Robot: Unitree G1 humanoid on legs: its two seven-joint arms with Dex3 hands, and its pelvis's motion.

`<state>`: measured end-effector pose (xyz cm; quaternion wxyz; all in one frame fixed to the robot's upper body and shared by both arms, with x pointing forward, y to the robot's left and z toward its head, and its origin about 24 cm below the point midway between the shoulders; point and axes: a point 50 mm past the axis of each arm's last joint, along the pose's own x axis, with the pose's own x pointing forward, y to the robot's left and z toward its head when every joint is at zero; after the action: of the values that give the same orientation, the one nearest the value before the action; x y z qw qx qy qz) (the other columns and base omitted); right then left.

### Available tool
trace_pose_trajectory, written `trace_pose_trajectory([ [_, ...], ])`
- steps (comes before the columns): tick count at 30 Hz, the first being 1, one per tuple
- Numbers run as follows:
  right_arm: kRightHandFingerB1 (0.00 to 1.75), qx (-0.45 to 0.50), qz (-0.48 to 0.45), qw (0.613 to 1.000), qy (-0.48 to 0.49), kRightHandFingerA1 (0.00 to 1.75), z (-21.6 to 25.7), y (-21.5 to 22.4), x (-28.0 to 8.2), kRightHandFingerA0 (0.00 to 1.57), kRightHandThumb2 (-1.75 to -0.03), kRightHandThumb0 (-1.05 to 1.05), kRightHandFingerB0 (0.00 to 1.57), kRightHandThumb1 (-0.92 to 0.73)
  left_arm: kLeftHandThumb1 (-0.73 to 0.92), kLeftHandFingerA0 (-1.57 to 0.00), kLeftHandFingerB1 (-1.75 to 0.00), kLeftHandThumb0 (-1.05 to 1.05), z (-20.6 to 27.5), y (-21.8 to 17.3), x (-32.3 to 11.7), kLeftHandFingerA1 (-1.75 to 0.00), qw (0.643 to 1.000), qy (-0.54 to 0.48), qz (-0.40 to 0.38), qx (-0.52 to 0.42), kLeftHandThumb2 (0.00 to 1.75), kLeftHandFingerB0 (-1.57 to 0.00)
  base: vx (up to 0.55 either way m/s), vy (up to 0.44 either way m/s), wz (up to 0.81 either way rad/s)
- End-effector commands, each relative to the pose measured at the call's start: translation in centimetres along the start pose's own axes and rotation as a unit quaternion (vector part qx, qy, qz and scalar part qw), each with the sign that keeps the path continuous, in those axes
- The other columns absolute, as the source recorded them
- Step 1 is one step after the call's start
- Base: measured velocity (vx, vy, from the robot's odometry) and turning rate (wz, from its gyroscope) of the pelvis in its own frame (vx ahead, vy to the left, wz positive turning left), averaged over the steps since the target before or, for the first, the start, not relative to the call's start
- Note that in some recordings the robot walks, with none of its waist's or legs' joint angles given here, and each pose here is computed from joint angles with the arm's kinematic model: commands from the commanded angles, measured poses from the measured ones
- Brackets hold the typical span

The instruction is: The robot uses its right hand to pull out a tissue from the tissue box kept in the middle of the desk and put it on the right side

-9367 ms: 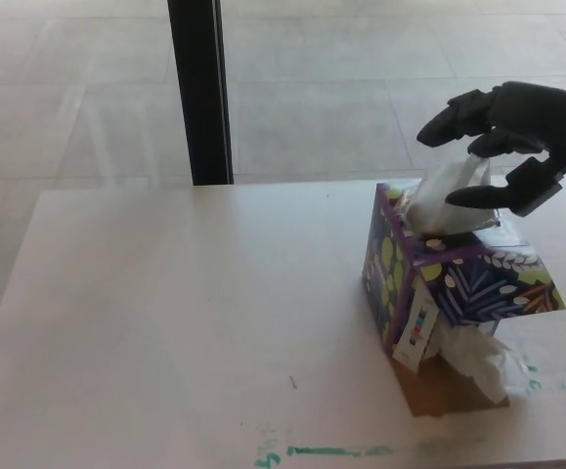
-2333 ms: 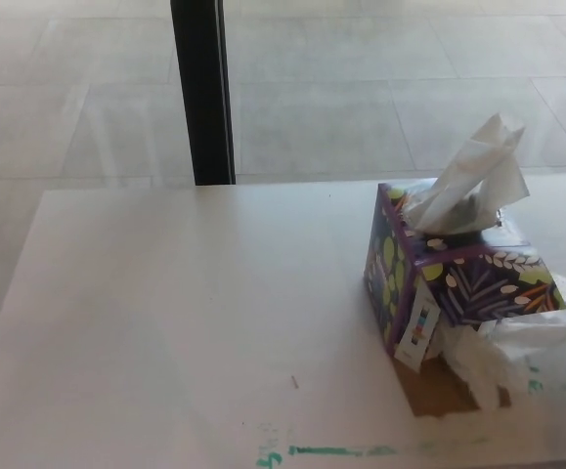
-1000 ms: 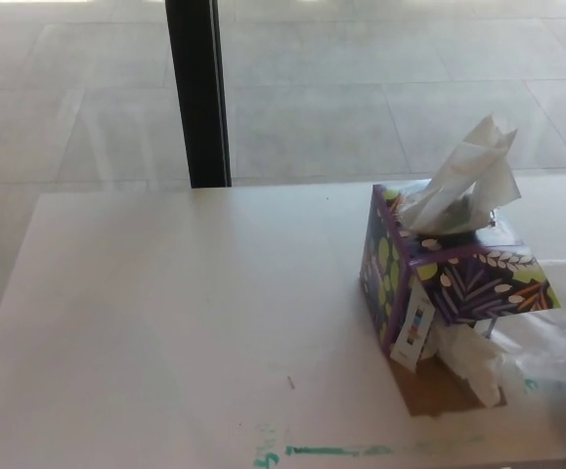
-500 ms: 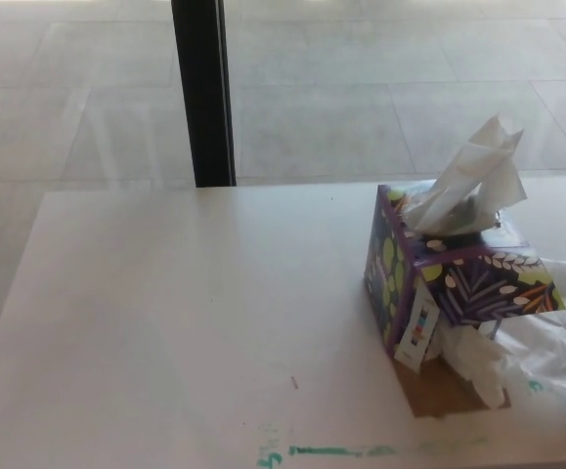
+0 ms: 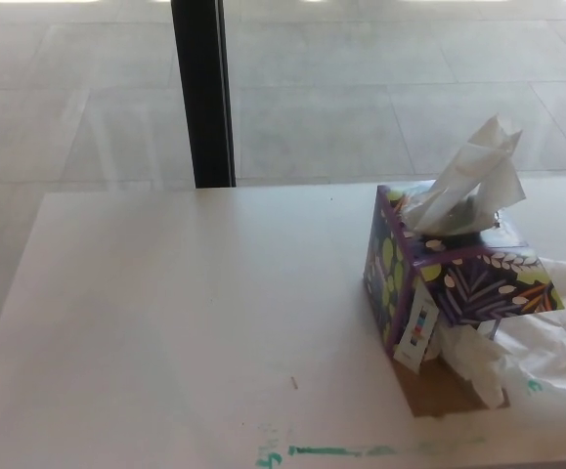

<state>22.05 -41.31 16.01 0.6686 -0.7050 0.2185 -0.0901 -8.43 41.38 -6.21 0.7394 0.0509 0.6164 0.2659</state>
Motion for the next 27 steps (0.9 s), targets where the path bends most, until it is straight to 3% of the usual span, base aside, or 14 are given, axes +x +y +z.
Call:
trace_pose_trajectory([
  [1, 0.88, 0.339, -0.183, 0.878, 0.286, 1.19, -10.3, 11.7, -7.5, 0.83, -0.61, -0.47, 0.41, -0.61, 0.92, -0.43, -0.43, -0.88, 0.2, 0.2, 0.0, -0.45, 1.0, -0.013, 0.01, -0.006, 0.72, -0.45, 0.0, 0.0, 0.0],
  [2, 0.9, 0.338, -0.179, 0.873, 0.301, 1.23, -10.3, 12.4, -7.9, 0.82, -0.62, -0.48, 0.43, -0.62, 0.8, -0.39, -0.53, -0.89, 0.2, 0.2, -0.1, -0.55, 1.0, -0.014, 0.012, -0.003, 1.22, -0.39, 0.0, 0.0, 0.0],
  [3, 0.92, 0.341, -0.179, 0.869, 0.31, 1.19, -10.2, 12.9, -8.2, 0.84, -0.63, -0.49, 0.44, -0.62, 0.92, -0.44, -0.44, -0.89, 0.2, 0.2, -0.1, -0.45, 1.0, -0.014, 0.012, -0.008, 0.73, -0.43, 0.0, 0.0, 0.0],
  [6, 1.0, 0.405, -0.19, 0.825, 0.344, 1.46, -9.9, 15.6, -9.7, 0.93, -0.63, -0.52, 0.42, -0.6, 0.92, -0.45, -0.43, -0.89, 0.3, 0.2, 0.0, -0.47, 1.0, -0.016, 0.011, -0.016, 0.74, -0.45, 0.0, 0.0, 0.0],
  [10, 1.01, 0.501, -0.179, 0.766, 0.361, 1.21, -8.9, 17.7, -10.5, 0.89, -0.61, -0.6, 0.43, -0.65, 0.92, -0.46, -0.42, -0.88, 0.7, 0.1, 0.1, -0.47, 0.999, -0.019, 0.012, -0.033, 0.77, -0.43, 0.0, 0.0, 0.0],
  [13, 1.0, 0.553, -0.156, 0.727, 0.375, 1.25, -7.7, 20.1, -10.9, 0.85, -0.6, -0.58, 0.46, -0.66, 0.92, -0.49, -0.45, -0.85, 1.3, 0.0, 0.2, -0.47, 0.999, -0.028, 0.014, -0.011, 0.74, -0.47, 0.0, 0.0, 0.0],
  [14, 1.0, 0.57, -0.145, 0.714, 0.381, 1.32, -7.5, 20.7, -11.2, 0.96, -0.61, -0.61, 0.48, -0.67, 0.92, -0.5, -0.44, -0.86, 1.4, 0.1, 0.3, -0.48, 0.999, -0.028, 0.014, -0.007, 0.74, -0.47, 0.0, 0.0, 0.0],
  [18, 0.87, 0.587, -0.075, 0.7, 0.4, 1.22, -6.5, 23.4, -12.1, 0.94, -0.61, -0.66, 0.44, -0.72, 0.92, -0.53, -0.43, -0.86, 1.8, 0.2, 0.3, -0.48, 0.999, -0.029, 0.012, -0.018, 0.75, -0.46, 0.0, 0.0, 0.0],
  [19, 0.83, 0.588, -0.069, 0.698, 0.402, 1.15, -6.3, 23.7, -12.3, 1.0, -0.61, -0.67, 0.45, -0.71, 0.78, -0.54, -0.47, -0.92, 1.9, 0.2, 0.4, -0.53, 0.999, -0.025, 0.014, -0.03, 0.88, -0.43, 0.0, 0.0, 0.0],
  [20, 0.79, 0.588, -0.059, 0.705, 0.393, 1.07, -6.0, 23.9, -12.5, 1.03, -0.96, -0.69, 0.48, -0.55, 0.75, -0.48, -0.54, -0.82, 2.0, 0.1, 0.4, -0.59, 0.999, -0.029, 0.013, -0.033, 1.13, -0.4, 0.0, 0.0, 0.0],
  [21, 0.83, 0.589, -0.052, 0.707, 0.389, 1.09, -5.8, 24.1, -12.6, 1.08, -0.62, -0.67, 0.42, -0.74, 0.92, -0.53, -0.46, -0.83, 1.9, 0.1, 0.4, -0.5, 0.999, -0.033, 0.013, -0.035, 0.71, -0.44, 0.0, 0.0, 0.0],
  [25, 0.81, 0.585, -0.035, 0.711, 0.388, 1.16, -5.5, 24.5, -12.7, 1.1, -0.62, -0.66, 0.43, -0.73, 0.92, -0.52, -0.44, -0.86, 1.9, 0.1, 0.3, -0.5, 0.999, -0.029, 0.009, -0.027, 0.77, -0.39, 0.0, 0.0, 0.0],
  [26, 0.77, 0.594, -0.036, 0.699, 0.398, 1.14, -5.5, 24.7, -12.5, 1.16, -1.04, -0.66, 0.46, -0.57, 0.92, -0.52, -0.43, -0.85, 1.9, 0.1, 0.3, -0.48, 0.999, -0.03, 0.009, -0.025, 0.75, -0.43, 0.0, 0.0, 0.0],
  [27, 0.77, 0.596, -0.036, 0.694, 0.401, 1.14, -5.5, 24.8, -12.4, 1.16, -1.04, -0.66, 0.46, -0.57, 0.92, -0.52, -0.43, -0.85, 1.9, 0.1, 0.3, -0.48, 0.999, -0.03, 0.009, -0.025, 0.75, -0.43, 0.0, 0.0, 0.0],
])
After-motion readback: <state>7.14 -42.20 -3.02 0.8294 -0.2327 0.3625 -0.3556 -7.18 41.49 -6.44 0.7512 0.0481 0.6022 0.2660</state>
